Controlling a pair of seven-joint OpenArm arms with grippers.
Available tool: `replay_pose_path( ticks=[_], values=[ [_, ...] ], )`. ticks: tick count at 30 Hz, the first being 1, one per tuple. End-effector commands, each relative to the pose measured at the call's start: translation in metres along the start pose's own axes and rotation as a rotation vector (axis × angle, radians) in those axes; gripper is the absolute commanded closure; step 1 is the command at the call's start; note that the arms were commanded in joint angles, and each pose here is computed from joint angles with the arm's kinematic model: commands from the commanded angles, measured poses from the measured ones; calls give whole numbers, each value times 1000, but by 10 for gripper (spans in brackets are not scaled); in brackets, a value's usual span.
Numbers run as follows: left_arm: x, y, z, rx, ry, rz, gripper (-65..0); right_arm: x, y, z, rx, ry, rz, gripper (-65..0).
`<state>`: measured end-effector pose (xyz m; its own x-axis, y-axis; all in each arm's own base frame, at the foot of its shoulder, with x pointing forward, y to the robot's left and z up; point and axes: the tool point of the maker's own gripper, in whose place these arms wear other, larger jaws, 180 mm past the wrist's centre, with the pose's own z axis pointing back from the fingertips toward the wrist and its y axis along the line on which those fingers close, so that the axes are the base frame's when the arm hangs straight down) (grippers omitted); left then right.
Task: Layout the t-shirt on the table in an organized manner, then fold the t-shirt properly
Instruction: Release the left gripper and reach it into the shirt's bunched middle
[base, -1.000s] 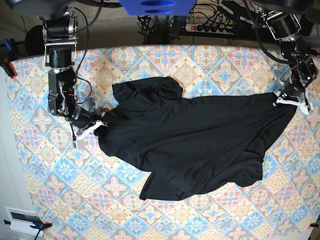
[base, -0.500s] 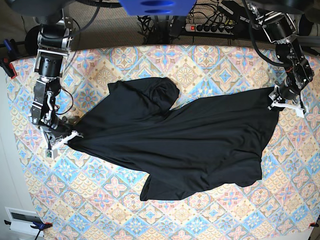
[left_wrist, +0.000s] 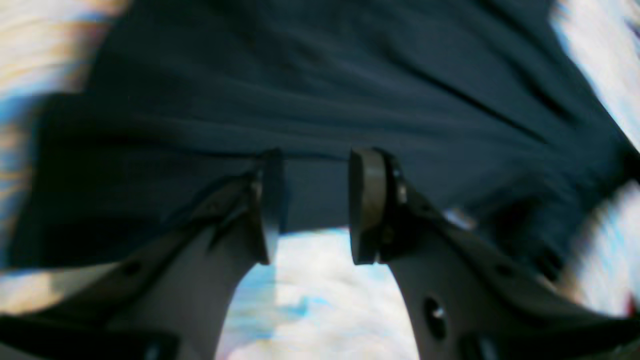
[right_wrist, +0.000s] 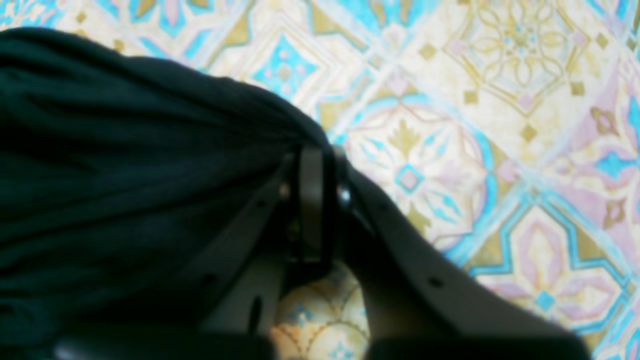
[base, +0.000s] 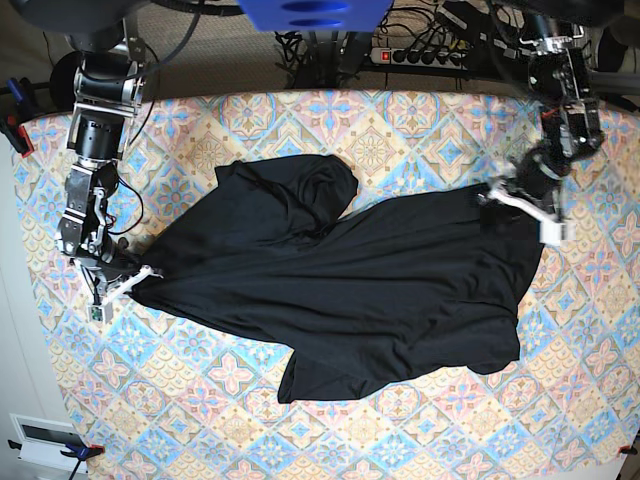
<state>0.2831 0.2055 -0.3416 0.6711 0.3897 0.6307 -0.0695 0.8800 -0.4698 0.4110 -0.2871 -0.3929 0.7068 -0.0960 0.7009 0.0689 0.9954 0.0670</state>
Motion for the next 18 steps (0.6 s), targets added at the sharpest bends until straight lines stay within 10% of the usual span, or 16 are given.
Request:
replay_pose_path(
  ticks=[1,18],
  values=[
    [-1,-19,-2,-54,2,-25,-219,29,-8,7,-14,-71,10,0],
    [-116,-128,-74,-263,309,-62,-219,29,-7,8,-12,-76,11,0]
  ],
)
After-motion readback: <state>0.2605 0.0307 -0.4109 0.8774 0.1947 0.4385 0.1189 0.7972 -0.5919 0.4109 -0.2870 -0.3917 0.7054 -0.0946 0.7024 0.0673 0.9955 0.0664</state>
